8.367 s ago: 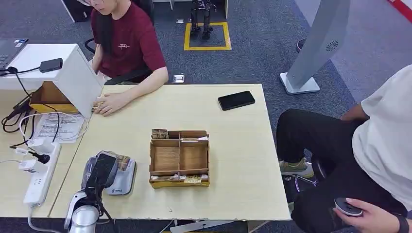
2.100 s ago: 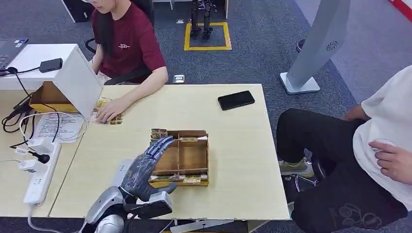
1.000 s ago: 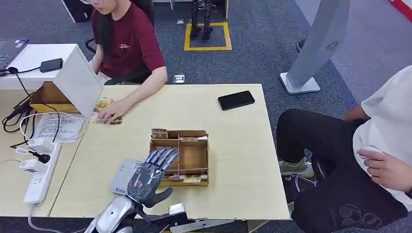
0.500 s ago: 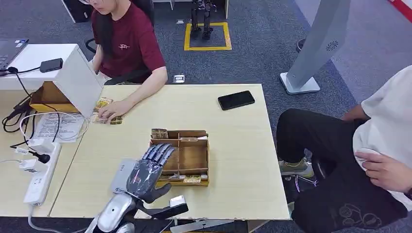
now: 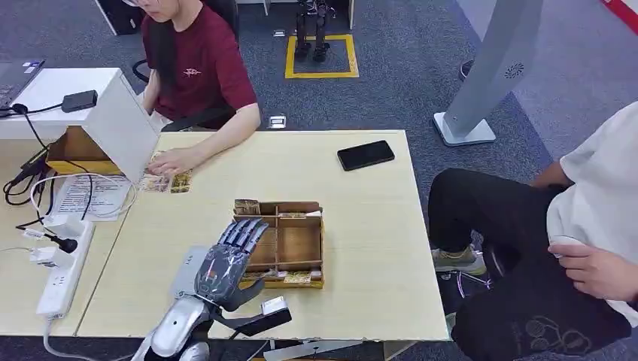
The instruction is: Pass the card to the sensor for recognition and then transmit it.
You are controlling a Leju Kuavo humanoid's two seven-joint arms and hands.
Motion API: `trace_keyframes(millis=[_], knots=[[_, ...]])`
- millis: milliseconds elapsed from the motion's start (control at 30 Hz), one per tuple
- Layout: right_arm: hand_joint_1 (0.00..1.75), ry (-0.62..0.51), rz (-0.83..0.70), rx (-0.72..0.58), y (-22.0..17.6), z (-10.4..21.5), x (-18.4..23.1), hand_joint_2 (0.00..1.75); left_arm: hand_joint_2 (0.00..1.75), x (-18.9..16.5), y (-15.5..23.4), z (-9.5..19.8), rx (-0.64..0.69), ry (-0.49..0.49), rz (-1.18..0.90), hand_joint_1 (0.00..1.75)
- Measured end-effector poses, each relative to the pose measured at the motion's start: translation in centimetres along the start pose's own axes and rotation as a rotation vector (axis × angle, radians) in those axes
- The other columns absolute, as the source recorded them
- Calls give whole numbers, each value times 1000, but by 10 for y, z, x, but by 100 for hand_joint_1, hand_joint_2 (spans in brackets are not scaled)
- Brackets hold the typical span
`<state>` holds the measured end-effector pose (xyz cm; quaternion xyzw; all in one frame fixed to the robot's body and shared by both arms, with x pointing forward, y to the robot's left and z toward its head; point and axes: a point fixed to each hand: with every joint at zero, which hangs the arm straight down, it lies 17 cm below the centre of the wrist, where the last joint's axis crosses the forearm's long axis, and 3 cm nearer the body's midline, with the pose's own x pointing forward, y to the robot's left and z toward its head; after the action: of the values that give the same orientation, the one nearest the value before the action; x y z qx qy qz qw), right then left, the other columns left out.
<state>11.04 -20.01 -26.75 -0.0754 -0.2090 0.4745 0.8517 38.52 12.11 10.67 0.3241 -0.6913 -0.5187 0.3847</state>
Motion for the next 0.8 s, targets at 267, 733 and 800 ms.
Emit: trace_keyframes(millis=[267, 733, 800], knots=[[0, -1, 0, 0, 0, 0, 0, 175, 175, -2, -6, 2, -22, 2, -2, 175], [0, -10, 0, 0, 0, 0, 2, 175, 175, -21, -29, 11, -105, 33, -21, 162], [0, -11, 0, 0, 0, 0, 2, 175, 175, -22, -30, 12, -109, 33, -21, 164]])
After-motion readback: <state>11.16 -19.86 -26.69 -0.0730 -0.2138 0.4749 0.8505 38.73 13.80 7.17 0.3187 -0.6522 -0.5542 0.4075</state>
